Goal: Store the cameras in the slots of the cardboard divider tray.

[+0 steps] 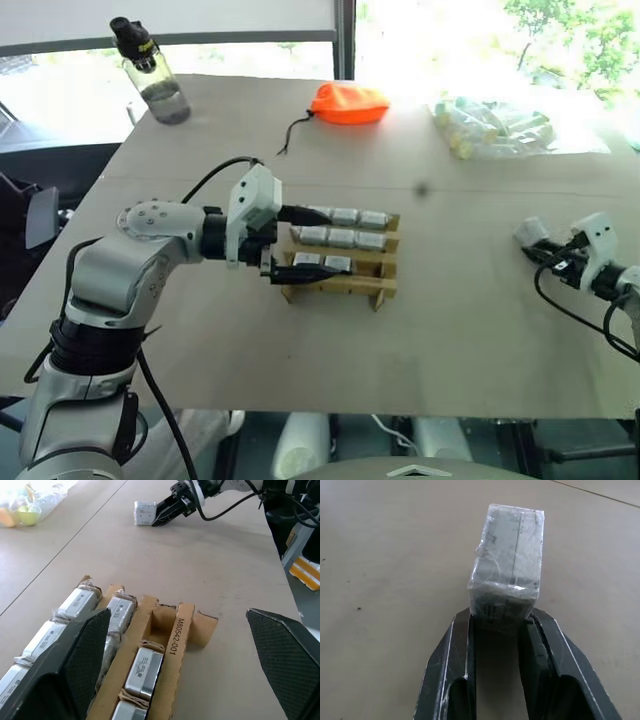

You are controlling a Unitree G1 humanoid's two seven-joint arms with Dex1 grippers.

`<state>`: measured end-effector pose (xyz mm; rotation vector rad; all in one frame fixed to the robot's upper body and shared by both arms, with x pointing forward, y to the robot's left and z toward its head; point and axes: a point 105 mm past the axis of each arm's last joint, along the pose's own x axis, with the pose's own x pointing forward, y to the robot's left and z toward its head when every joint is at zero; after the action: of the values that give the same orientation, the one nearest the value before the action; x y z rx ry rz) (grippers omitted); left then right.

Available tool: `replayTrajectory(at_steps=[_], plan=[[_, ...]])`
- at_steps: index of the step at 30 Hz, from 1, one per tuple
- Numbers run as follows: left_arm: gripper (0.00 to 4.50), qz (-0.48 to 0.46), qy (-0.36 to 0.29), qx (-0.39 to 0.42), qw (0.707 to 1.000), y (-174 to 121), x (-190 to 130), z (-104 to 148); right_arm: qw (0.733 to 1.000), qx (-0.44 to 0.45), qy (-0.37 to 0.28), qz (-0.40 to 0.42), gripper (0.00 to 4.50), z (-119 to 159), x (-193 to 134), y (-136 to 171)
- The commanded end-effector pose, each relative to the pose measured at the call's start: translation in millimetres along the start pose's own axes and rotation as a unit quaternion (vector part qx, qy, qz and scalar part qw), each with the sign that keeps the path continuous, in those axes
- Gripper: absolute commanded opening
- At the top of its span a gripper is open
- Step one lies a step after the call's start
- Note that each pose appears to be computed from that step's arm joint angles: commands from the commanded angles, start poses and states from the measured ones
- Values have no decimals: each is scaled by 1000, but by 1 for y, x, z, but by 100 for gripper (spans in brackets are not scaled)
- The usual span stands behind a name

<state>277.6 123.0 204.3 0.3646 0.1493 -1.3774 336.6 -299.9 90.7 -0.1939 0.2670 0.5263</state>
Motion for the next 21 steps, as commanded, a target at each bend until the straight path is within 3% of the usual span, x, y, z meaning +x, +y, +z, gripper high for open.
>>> replayTrajectory(at_steps=[1,6,13,21], plan=[[450,-5,-5,20,1000,2,1,7,996,-59,-56,36,60,40,-3,14],[450,-17,-7,26,999,4,8,8,983,-119,-71,124,60,69,1,61],[450,-19,-3,29,999,6,7,8,939,-187,-81,277,60,107,9,144],[450,-9,13,34,999,1,-7,5,906,-217,-57,359,60,118,23,184]])
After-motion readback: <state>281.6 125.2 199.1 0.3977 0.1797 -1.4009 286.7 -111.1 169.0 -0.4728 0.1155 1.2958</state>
